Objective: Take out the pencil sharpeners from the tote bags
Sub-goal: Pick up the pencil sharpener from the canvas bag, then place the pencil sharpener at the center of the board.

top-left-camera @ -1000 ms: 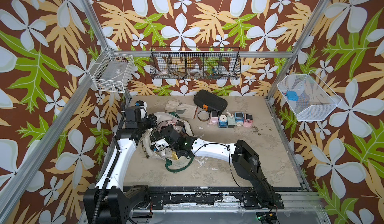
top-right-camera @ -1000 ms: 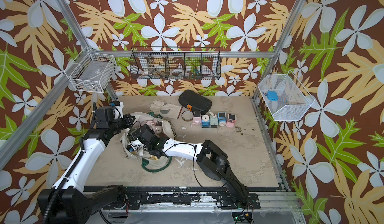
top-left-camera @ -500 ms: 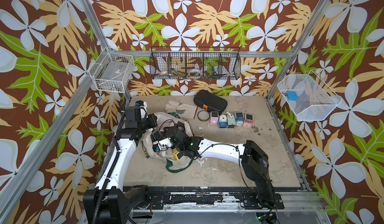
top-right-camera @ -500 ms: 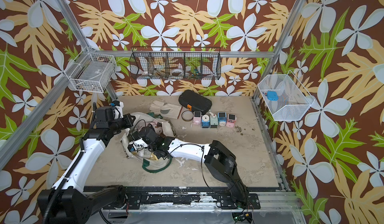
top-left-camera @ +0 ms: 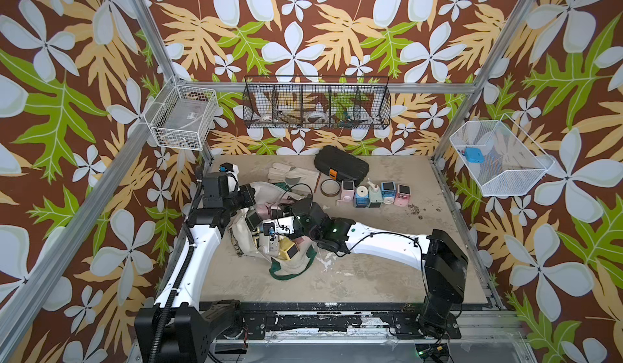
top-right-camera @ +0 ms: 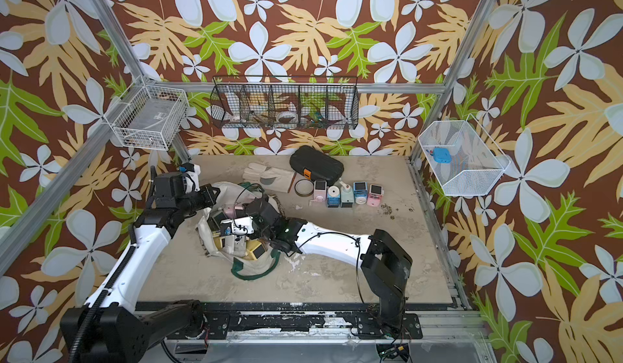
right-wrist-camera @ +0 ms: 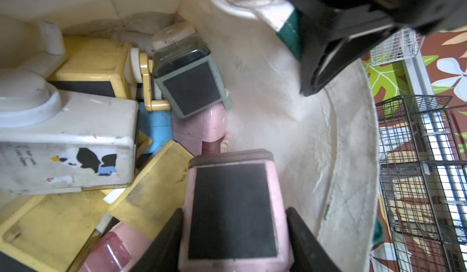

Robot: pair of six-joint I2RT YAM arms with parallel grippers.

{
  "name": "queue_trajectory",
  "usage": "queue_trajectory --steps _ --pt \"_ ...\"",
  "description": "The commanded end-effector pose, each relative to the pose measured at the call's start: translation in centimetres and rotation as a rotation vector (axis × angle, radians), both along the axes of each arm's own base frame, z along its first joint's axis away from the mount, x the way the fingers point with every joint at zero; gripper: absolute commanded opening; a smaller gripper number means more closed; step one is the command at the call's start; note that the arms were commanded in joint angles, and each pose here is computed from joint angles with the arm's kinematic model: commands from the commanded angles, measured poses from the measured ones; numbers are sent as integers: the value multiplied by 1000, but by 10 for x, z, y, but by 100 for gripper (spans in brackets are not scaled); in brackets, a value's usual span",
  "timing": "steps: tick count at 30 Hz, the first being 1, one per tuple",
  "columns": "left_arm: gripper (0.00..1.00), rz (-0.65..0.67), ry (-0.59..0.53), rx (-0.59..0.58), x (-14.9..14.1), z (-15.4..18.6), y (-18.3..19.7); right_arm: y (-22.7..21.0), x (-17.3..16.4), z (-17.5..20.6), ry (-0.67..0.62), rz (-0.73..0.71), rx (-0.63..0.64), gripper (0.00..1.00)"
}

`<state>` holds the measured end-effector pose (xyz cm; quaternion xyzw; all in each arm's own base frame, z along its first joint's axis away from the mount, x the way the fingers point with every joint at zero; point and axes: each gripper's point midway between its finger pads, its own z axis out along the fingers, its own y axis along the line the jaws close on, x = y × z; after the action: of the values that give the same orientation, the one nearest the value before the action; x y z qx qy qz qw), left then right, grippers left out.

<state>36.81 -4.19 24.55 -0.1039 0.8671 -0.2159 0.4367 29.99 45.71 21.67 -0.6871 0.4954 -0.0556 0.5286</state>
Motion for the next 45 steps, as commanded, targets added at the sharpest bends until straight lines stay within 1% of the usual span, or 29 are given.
queue_trajectory --steps 1,5,10,13,15,17,20,22,24,27,30,34,38,41,45 --pt "0 -20 -81 -31 7 20 -5 0 -5 24 41 10 147 41" --pt "0 -19 -83 -31 7 21 -5 -10 -9 30 86 24 209 41" --pt "0 -17 -80 -30 7 20 -5 -15 -12 28 126 25 231 41" --pt "0 -16 -80 -30 7 20 -5 -15 -21 36 193 46 286 40" --pt "0 -18 -82 -30 8 21 -5 -13 -30 49 256 70 339 41" --pt "0 -16 -81 -29 8 20 -5 -13 -38 71 332 82 424 40" --pt "0 -20 -80 -29 8 20 -5 -13 -49 99 444 99 507 39" --pt "0 -19 -80 -29 8 20 -5 -17 -56 113 496 104 551 38" --pt "0 -19 -76 -30 8 19 -5 -25 -62 127 522 107 597 38" --pt "0 -19 -77 -31 8 19 -5 -51 -57 142 534 64 673 38" --pt "0 -21 -77 -32 8 19 -5 -93 -24 144 548 -65 761 37" --pt "0 -25 -76 -35 8 19 -6 -162 21 132 599 -217 896 36" --pt "0 -26 -78 -35 8 19 -7 -254 79 98 624 -527 1031 36" --pt "0 -25 -78 -35 8 19 -6 -320 105 72 575 -753 1102 36" --pt "0 -26 -78 -37 8 19 -7 -383 120 49 477 -997 1136 36"
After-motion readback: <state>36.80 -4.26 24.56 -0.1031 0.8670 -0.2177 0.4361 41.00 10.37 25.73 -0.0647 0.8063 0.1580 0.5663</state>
